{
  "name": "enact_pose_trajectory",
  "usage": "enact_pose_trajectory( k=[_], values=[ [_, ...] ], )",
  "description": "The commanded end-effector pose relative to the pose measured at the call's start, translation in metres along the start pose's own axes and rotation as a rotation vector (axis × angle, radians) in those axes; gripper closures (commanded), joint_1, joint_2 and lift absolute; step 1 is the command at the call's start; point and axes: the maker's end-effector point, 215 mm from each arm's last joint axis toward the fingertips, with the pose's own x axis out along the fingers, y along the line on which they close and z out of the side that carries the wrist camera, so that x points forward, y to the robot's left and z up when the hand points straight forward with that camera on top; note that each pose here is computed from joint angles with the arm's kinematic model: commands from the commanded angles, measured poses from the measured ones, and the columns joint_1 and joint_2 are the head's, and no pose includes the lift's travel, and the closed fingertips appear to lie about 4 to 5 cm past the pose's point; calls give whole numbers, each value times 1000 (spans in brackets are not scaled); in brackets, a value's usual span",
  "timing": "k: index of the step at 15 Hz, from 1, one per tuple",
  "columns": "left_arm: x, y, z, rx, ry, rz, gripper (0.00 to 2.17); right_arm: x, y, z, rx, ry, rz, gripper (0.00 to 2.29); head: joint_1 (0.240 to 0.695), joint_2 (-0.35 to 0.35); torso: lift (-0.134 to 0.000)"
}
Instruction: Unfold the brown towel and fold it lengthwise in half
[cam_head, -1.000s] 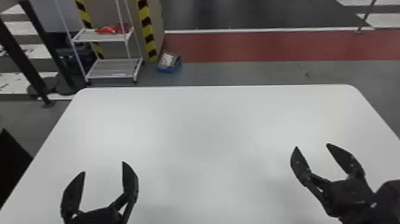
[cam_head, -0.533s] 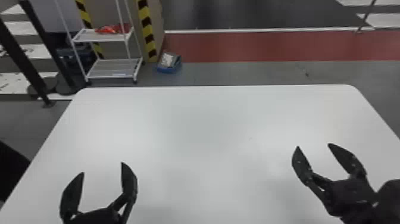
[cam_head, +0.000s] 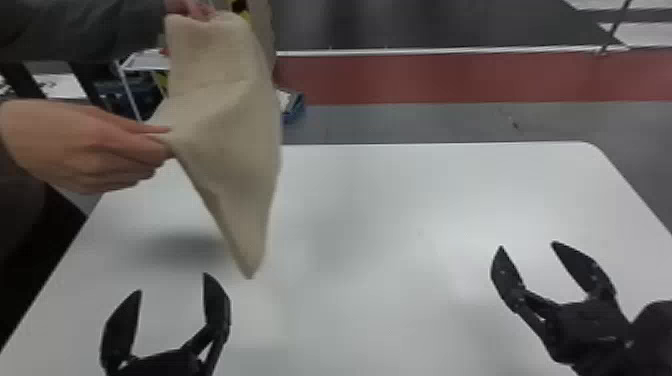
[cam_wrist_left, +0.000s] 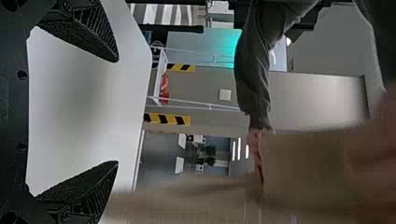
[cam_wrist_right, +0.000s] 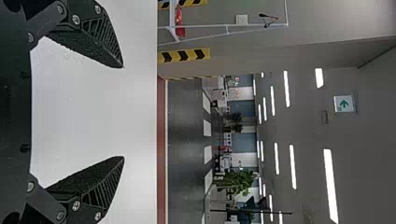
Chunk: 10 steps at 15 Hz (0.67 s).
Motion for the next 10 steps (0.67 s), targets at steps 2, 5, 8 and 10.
enact_pose_trajectory(
  k=[2,5,8,10],
  values=[
    [0,0,0,-1,0,0,100,-1,0,-2,0,6,0,201,695,55,-123],
    [0,0,0,-3,-3,1,103,-2,0,-2,0,6,-1,201,695,54,-123],
    [-2,1,3,-6,-10,0,103,-3,-2,0,-2,4,-3,198,695,54,-123],
    [-2,1,4,-7,-11,0,100,-3,-2,1,-4,2,-3,201,695,52,-123]
  ],
)
